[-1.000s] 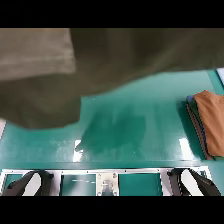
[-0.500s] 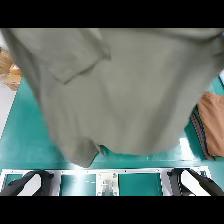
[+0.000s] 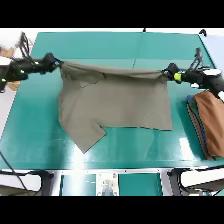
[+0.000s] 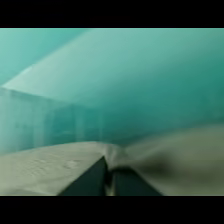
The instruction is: Fold the shirts.
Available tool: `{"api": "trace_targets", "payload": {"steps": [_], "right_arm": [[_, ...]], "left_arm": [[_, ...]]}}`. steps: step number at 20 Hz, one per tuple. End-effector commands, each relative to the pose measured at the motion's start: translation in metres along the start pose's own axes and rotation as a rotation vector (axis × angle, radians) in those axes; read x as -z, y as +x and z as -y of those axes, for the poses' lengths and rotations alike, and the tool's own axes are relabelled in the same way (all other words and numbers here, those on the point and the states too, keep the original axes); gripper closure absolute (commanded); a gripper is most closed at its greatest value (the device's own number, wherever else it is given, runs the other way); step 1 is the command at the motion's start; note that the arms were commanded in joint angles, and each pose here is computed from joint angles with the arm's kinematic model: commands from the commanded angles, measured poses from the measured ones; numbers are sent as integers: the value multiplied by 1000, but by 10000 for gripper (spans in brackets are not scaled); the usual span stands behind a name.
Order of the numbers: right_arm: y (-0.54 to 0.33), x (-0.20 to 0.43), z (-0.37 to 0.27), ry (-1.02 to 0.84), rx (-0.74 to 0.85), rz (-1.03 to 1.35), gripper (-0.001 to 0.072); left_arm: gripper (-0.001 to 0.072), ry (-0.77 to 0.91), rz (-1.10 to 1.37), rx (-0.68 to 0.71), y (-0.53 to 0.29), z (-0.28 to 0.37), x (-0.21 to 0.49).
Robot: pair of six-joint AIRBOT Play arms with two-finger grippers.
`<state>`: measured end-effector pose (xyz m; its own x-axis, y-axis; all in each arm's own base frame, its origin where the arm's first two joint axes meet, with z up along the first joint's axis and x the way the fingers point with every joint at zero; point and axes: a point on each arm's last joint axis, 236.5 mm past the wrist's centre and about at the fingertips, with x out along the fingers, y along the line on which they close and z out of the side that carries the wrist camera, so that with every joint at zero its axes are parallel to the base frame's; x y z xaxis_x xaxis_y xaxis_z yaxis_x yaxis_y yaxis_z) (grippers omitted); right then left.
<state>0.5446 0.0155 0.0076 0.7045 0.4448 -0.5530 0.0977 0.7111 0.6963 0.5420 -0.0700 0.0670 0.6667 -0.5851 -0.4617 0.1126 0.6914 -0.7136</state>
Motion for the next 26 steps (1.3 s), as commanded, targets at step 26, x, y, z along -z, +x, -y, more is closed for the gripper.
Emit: {"api": "trace_targets", "payload": {"steps": [26], "right_arm": [[-181,179,113,393,130,-206,260]], "left_arm": [[104,-250,-612,-177,-56,-104,232]]}}
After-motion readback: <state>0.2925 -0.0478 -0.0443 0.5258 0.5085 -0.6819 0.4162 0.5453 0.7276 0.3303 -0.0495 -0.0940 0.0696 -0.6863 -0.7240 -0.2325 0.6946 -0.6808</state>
